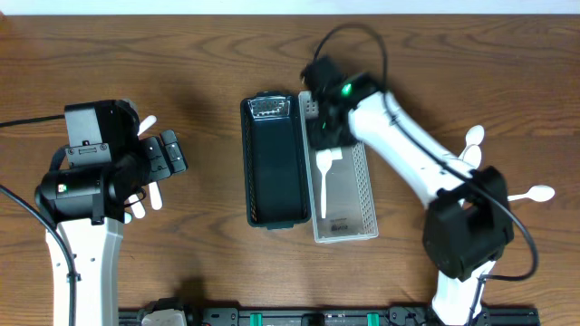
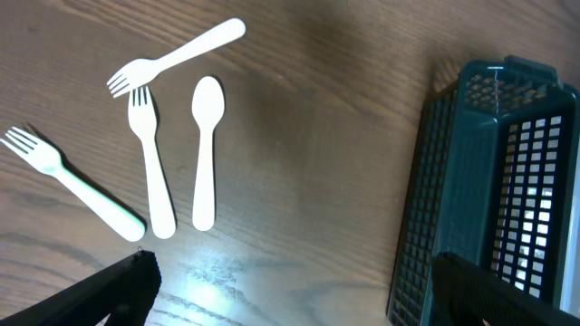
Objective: Pack container
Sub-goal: 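Lower the spoon into the clear basket and release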
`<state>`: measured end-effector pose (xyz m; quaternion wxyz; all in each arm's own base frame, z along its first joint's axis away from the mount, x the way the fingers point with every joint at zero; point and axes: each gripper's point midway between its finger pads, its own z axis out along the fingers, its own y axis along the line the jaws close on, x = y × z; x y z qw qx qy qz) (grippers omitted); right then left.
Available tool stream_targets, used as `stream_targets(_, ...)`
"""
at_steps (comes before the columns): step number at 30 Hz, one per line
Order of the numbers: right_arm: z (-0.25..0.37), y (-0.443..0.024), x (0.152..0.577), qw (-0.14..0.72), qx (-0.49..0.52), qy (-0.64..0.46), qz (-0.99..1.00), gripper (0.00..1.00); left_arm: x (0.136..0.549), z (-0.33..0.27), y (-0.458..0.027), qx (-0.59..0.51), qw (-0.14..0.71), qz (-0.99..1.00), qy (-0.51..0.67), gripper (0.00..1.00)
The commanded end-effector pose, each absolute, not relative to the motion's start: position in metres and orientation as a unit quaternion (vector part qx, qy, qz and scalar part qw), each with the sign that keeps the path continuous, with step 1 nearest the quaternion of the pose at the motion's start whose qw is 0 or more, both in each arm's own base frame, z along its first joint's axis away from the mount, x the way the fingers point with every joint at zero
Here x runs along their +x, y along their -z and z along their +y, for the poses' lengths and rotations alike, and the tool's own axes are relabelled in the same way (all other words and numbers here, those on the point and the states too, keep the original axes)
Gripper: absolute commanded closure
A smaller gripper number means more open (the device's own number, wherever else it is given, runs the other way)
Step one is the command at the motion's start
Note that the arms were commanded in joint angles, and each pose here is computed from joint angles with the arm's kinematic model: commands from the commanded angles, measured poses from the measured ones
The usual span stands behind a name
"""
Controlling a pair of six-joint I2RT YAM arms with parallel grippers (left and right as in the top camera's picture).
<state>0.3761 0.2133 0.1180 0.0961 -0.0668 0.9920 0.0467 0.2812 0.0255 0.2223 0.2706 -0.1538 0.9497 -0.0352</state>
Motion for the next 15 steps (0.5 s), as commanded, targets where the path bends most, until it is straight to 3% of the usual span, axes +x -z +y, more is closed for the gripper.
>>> stream_targets(1,0.158,-0.194,0.415,0.192,-0.017,-0.008,0.981,0.6,0.282,0.029,-0.226,-0.149,0.274,0.95,0.028,0.02)
stream_targets(3,0.117,-0.231,0.421,0.219,0.028,0.009,0.975,0.45,0.282,0.029,-0.226,-0.149,0.274,0.95,0.028,0.02)
stream_targets(6,0.063,-0.259,0.415,0.229,0.085,0.021,0.969,0.3,0.282,0.029,-0.226,-0.149,0.274,0.95,0.028,0.02)
stream_targets(15,-0.079,-0.297,0.349,0.211,0.231,0.062,0.948,0.19,0.282,0.029,-0.226,-0.149,0.275,0.949,0.028,0.02)
